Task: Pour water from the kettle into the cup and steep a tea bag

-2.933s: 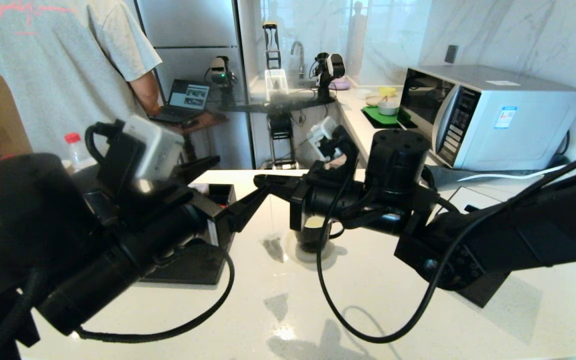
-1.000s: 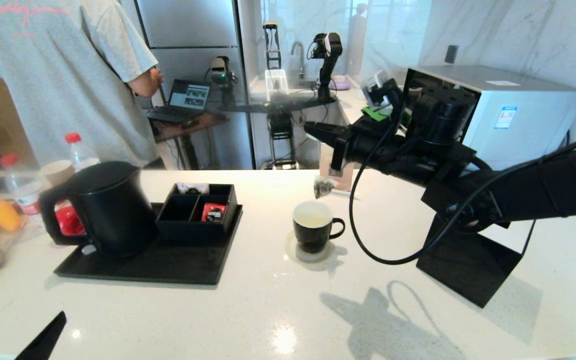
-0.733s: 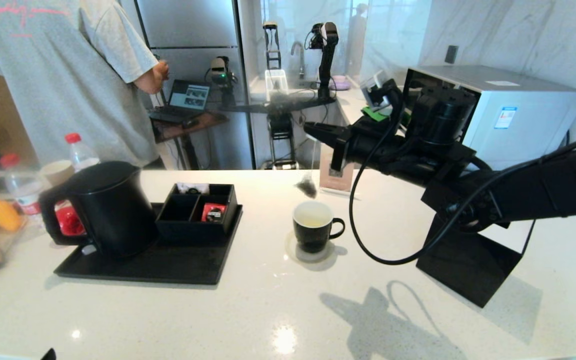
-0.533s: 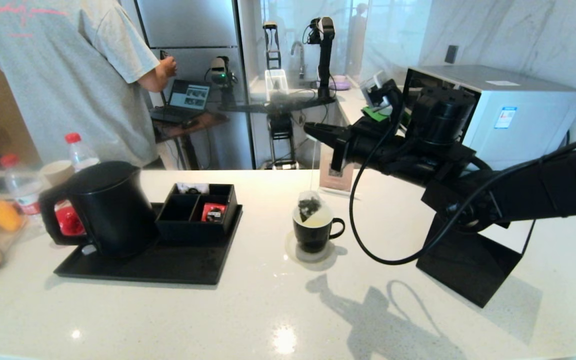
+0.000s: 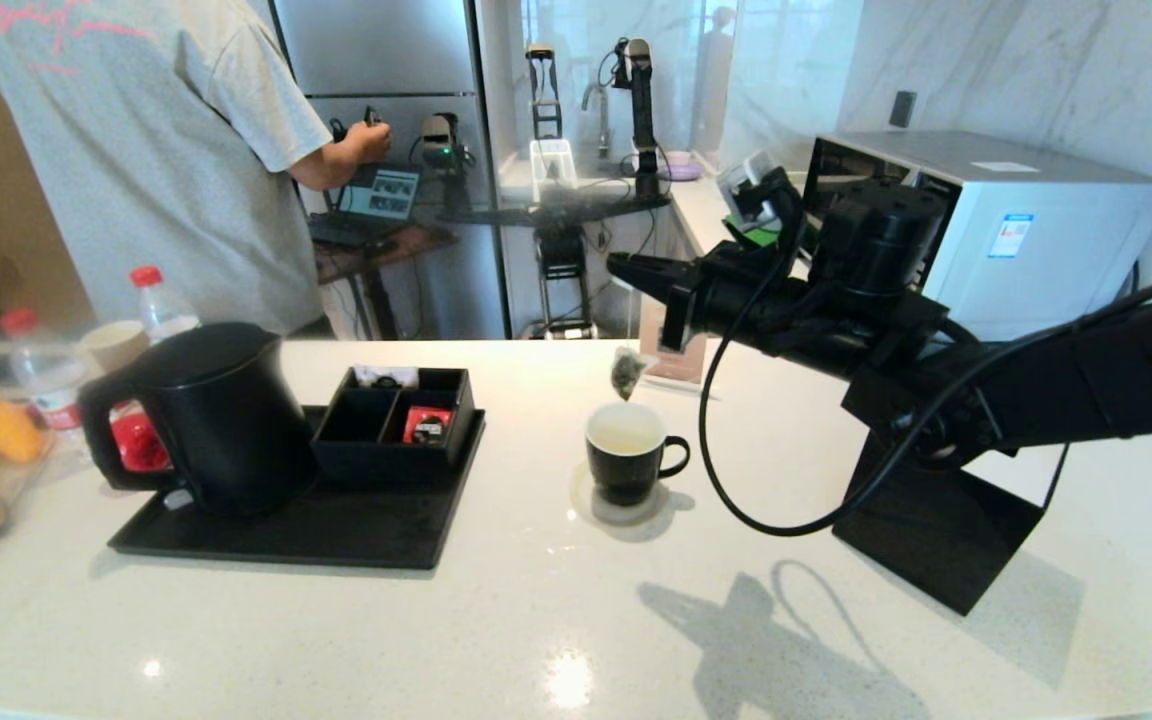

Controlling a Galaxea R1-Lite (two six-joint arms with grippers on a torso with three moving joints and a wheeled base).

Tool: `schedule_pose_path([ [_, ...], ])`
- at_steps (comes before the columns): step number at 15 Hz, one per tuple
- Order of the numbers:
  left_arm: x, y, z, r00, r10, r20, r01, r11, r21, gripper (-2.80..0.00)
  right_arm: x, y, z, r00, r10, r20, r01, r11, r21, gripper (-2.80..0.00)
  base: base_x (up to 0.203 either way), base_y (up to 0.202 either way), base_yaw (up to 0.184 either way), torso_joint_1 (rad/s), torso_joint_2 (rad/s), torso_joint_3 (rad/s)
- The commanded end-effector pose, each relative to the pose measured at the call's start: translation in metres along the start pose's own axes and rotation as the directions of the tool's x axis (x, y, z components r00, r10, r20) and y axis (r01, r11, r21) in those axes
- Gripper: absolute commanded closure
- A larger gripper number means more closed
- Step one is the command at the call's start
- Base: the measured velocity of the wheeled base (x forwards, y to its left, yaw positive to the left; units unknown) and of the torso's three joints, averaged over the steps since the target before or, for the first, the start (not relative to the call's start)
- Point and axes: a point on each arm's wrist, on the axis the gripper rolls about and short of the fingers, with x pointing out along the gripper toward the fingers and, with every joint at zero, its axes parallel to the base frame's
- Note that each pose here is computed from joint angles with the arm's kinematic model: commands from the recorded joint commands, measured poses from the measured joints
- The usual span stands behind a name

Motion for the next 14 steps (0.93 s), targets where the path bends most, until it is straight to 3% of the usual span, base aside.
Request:
schedule_pose_path([
  [1, 0.000, 0.000, 0.000, 1.000, 0.001, 0.023, -0.001, 1.000, 0.001, -2.80, 0.002, -0.001, -0.009, 1.000, 0.003, -0.010, -0.003, 1.000, 0.003, 0.00, 0.000, 0.000, 0.000, 0.000, 0.00, 0.000],
  [14, 0.000, 0.000, 0.000, 1.000, 0.001, 0.023, -0.001, 1.000, 0.001, -2.80, -0.008, 0.005, -0.049, 0.996, 0.009, -0.092, -0.007, 1.000, 0.026, 0.00, 0.000, 0.000, 0.000, 0.000, 0.00, 0.000],
])
